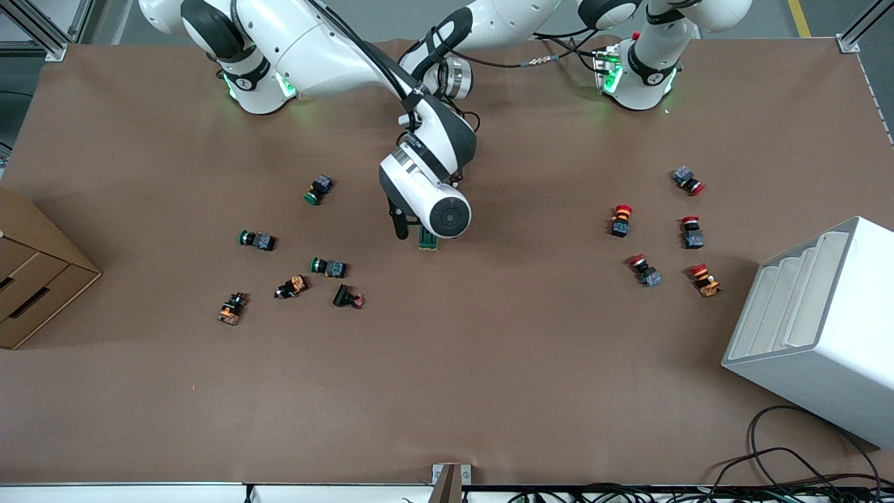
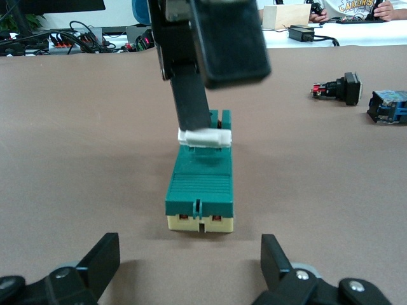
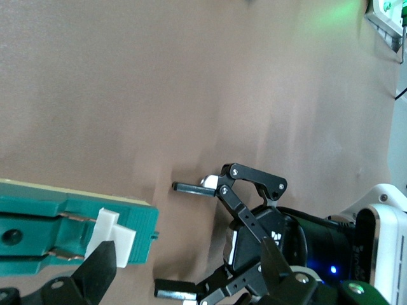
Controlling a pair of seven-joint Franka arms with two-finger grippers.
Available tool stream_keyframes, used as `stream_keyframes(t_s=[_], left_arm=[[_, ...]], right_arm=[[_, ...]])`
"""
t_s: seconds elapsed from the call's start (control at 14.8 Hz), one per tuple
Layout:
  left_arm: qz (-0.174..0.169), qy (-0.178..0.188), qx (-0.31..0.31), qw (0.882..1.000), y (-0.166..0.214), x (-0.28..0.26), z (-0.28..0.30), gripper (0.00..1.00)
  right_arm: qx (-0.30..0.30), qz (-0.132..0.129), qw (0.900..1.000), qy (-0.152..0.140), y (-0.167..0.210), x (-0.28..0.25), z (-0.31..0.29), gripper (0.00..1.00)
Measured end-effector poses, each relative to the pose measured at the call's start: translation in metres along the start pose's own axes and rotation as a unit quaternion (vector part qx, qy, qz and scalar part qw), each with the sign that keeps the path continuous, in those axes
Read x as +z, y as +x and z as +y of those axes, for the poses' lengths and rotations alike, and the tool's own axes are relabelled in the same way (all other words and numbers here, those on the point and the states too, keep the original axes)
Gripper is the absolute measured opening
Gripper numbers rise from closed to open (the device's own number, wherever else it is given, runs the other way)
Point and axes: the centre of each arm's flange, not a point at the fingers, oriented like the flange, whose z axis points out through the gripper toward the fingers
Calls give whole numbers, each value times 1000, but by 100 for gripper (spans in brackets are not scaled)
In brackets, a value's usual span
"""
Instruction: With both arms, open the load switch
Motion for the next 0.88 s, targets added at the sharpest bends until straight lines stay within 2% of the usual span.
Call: stream_keyframes(t_s=[0.88], left_arm=[[1, 1, 12, 1000, 2, 2, 1, 99]], right_arm=[[-1, 6, 1000, 2, -2, 6, -1, 100]])
